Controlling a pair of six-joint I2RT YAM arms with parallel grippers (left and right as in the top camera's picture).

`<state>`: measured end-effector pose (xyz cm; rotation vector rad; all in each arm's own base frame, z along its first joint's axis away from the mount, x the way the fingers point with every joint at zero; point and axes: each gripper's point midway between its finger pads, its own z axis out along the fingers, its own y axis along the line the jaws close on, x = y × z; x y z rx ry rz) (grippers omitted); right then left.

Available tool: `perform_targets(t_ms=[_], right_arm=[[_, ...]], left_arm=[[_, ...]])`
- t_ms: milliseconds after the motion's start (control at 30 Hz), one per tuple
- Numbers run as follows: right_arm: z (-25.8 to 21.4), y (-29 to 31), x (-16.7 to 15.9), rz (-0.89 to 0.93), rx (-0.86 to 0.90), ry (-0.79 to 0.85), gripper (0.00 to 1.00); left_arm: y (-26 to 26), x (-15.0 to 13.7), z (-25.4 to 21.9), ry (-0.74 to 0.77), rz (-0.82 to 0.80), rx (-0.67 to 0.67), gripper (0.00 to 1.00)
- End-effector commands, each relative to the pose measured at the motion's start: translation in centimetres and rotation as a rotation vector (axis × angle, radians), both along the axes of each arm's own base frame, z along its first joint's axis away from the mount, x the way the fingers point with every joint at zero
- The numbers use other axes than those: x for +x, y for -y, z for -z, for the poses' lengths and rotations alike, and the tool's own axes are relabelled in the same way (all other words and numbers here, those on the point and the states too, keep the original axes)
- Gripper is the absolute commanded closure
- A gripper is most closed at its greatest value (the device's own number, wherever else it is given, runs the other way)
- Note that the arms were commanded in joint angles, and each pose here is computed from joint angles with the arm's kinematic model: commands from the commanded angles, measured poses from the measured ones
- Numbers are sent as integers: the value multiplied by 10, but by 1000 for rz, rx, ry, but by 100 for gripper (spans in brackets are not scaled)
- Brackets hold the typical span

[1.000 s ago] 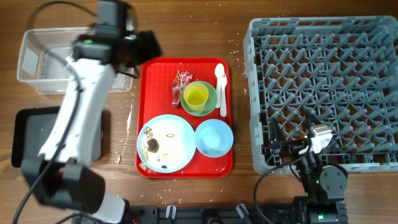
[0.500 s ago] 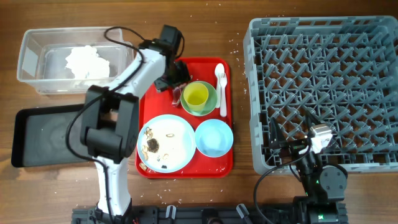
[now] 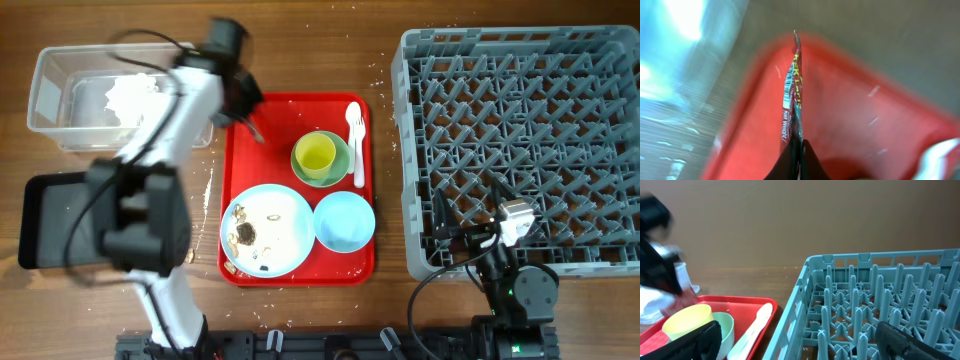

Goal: Sort waste into correct bins and load items into the dishwasher rack
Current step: 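Pick the red candy wrapper with the left gripper, drop it in the bin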

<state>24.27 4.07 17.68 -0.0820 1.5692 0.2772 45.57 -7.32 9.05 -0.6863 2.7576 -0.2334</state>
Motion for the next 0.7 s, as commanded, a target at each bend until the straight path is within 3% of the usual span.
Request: perform_targets(t_ms=[0, 67, 167, 200, 233, 267, 333, 433, 533, 600, 633, 667], right_arm=[[-2, 0, 0, 2, -17, 14, 0], [-2, 0, 0, 2, -17, 14, 0], [-2, 0, 0, 2, -17, 14, 0], [-2, 0, 0, 2, -17, 14, 0], [-2, 0, 0, 2, -17, 14, 0], [-2, 0, 0, 1, -17, 14, 0], [-2, 0, 0, 2, -17, 14, 0], [-2, 0, 0, 2, -17, 14, 0], [-2, 0, 0, 2, -17, 14, 0], [-2, 0, 0, 2, -17, 14, 0], [-2, 0, 0, 2, -17, 14, 0], [-2, 0, 0, 2, -17, 14, 0]], left_arm=[[-75, 20, -96, 258, -234, -32, 96], [-131, 25, -123, 356, -412, -59, 96], [-193, 19, -102, 323, -610, -74, 95], [-203, 17, -92, 300, -650, -79, 79], [-211, 15, -80, 272, -669, -76, 11], [-217, 11, -72, 246, -683, -72, 4], [-214, -3, -71, 194, -681, -91, 0], [-195, -33, -92, 141, -625, -117, 3], [-118, -78, -125, 66, -302, -152, 3], [-77, -103, -118, -49, -206, -134, 3], [-47, -114, -107, -114, -124, -111, 6], [-21, -120, -95, -144, -53, -105, 17]])
